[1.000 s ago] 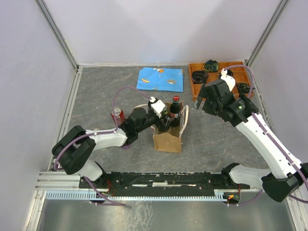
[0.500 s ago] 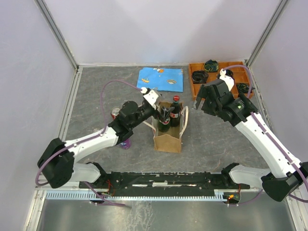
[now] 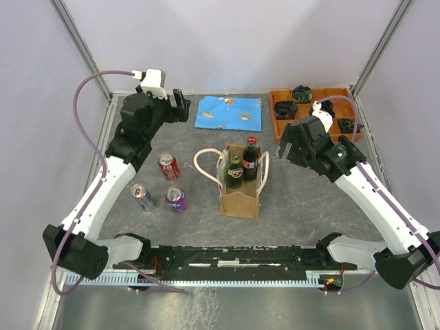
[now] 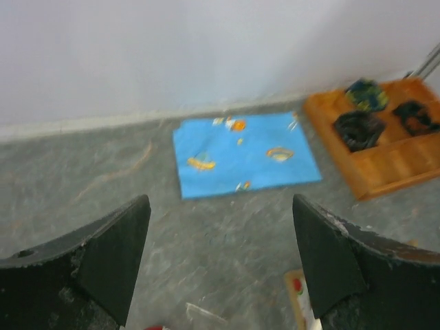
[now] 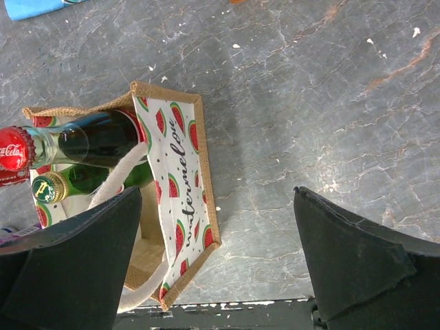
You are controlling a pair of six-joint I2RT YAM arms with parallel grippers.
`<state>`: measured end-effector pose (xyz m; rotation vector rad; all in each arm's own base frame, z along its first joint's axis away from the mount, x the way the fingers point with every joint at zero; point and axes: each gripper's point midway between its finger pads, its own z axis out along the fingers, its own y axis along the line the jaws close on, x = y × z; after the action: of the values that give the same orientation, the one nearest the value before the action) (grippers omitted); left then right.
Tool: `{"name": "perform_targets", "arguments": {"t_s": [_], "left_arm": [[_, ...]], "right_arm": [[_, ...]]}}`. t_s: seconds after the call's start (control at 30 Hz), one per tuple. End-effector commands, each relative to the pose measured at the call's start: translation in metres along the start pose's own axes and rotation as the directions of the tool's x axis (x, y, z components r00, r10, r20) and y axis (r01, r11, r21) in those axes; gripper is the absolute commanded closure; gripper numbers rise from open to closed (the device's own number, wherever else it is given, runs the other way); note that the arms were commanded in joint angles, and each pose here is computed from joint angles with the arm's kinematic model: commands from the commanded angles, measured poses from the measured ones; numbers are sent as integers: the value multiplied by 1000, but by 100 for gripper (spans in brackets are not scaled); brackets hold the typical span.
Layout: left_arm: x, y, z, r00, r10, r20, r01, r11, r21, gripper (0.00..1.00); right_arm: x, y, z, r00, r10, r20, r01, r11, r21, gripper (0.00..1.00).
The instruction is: Place the beverage into the canvas bag
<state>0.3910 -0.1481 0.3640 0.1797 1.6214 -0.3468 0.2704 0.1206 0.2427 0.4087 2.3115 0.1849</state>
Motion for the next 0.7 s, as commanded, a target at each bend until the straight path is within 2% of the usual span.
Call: {"name": "perform_targets", "arguments": {"t_s": [0.0, 0.13, 0.27, 0.5, 0.67], "left_arm": [[76, 27, -10, 924, -7, -382, -30, 995, -92, 9], [105, 43, -15, 844, -19, -535, -65, 988, -137, 7], [134, 53, -18, 742, -39, -669, -97, 981, -166, 5], [176, 68, -31, 605, -93, -791, -82, 981, -178, 3], [195, 75, -38, 551, -91, -829, -100, 980, -174, 2]], "right_arm": [[-9, 10, -3, 999, 24, 33, -22, 998, -53, 1], [-7, 12, -1, 1000, 16, 19, -15, 998, -55, 1], [-3, 13, 1, 1000, 11, 1, -11, 998, -59, 1], [1, 9, 1, 1000, -2, -16, 1, 999, -50, 1], [4, 6, 0, 1000, -4, -25, 2, 999, -43, 1]]}}
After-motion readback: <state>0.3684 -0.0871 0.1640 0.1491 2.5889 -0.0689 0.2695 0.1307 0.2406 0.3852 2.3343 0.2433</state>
